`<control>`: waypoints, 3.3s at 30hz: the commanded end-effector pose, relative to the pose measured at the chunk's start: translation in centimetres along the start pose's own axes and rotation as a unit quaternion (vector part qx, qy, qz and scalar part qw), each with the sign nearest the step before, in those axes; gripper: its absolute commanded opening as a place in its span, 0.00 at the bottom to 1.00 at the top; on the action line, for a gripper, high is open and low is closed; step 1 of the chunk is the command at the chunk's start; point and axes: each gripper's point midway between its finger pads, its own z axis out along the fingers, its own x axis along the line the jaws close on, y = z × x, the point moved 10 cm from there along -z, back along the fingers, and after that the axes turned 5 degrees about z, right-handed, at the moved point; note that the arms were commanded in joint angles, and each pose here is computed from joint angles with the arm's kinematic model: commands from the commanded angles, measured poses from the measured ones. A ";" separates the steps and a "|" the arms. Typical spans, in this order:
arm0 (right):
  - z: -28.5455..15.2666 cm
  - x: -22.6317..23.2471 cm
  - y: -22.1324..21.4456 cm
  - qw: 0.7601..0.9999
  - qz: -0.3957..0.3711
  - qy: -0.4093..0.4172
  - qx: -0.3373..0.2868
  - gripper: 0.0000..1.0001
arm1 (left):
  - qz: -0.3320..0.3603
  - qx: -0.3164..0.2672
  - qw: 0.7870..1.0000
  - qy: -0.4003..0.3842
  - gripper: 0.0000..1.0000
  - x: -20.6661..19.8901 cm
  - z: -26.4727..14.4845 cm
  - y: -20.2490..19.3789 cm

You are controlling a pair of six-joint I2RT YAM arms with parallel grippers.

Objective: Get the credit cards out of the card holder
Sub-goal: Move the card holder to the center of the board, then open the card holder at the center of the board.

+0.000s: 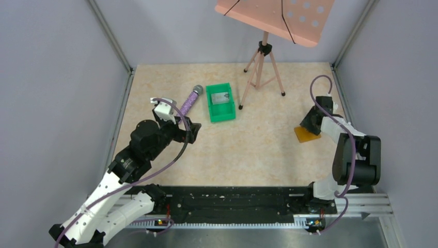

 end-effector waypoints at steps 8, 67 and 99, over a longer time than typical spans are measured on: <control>0.1 2.4 -8.0 0.968 -0.160 0.089 0.171 0.38 | 0.011 -0.015 1.000 0.019 0.94 0.3 0.4 0.6; -10.9 0.1 -18.8 0.907 -0.117 0.378 0.142 0.51 | -0.229 0.393 0.868 -0.201 0.38 -11.5 15.0 -20.8; -11.2 1.0 -19.5 0.829 -0.027 0.525 0.191 0.70 | -0.240 0.410 0.855 -0.208 0.10 -12.5 14.5 -22.2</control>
